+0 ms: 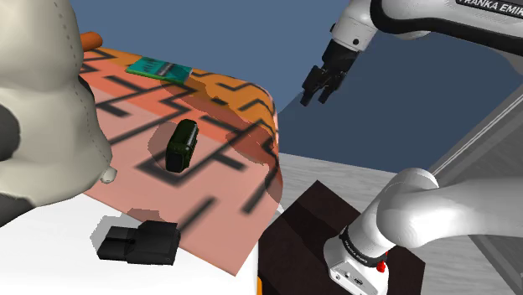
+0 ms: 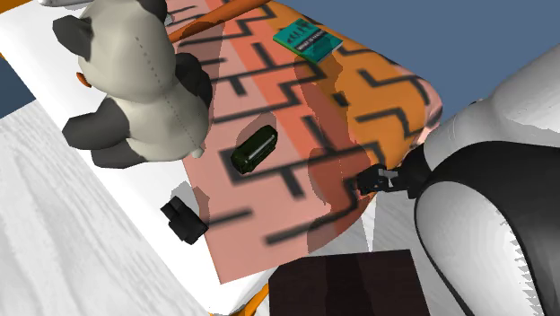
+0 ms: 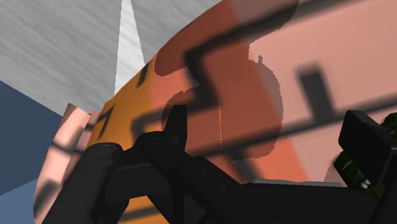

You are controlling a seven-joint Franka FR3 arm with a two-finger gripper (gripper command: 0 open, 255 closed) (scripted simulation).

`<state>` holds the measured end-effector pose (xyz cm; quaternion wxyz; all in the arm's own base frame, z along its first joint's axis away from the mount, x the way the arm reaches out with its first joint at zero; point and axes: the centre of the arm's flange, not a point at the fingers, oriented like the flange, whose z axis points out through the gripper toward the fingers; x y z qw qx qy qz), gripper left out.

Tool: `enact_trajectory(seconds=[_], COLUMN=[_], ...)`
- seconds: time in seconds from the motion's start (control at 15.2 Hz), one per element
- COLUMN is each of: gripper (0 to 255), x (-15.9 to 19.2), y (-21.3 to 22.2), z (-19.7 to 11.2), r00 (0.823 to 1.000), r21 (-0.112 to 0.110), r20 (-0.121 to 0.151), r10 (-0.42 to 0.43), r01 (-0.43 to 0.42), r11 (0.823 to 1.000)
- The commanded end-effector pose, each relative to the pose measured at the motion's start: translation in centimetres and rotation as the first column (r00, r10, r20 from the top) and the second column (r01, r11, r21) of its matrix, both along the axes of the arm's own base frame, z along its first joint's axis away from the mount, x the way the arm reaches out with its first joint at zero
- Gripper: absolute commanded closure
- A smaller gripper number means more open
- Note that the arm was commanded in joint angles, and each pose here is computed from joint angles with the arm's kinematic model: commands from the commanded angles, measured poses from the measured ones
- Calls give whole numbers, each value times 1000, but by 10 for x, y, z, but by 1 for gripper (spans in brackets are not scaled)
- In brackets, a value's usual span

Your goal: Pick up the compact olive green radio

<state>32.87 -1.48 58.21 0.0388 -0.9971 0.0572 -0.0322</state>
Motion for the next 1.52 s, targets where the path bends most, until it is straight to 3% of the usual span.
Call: enact_trajectory(seconds=[0.0,0.73,1.45], gripper=[0,0,0], x=[0,82,181], y=[0,110,204], z=[0,-52,-107], r00=[1000,981,926], r21=[0,5,4], r20=[0,-31,-63], r10=[0,-190,-373], r01=[0,191,374], r11=[1000,982,927])
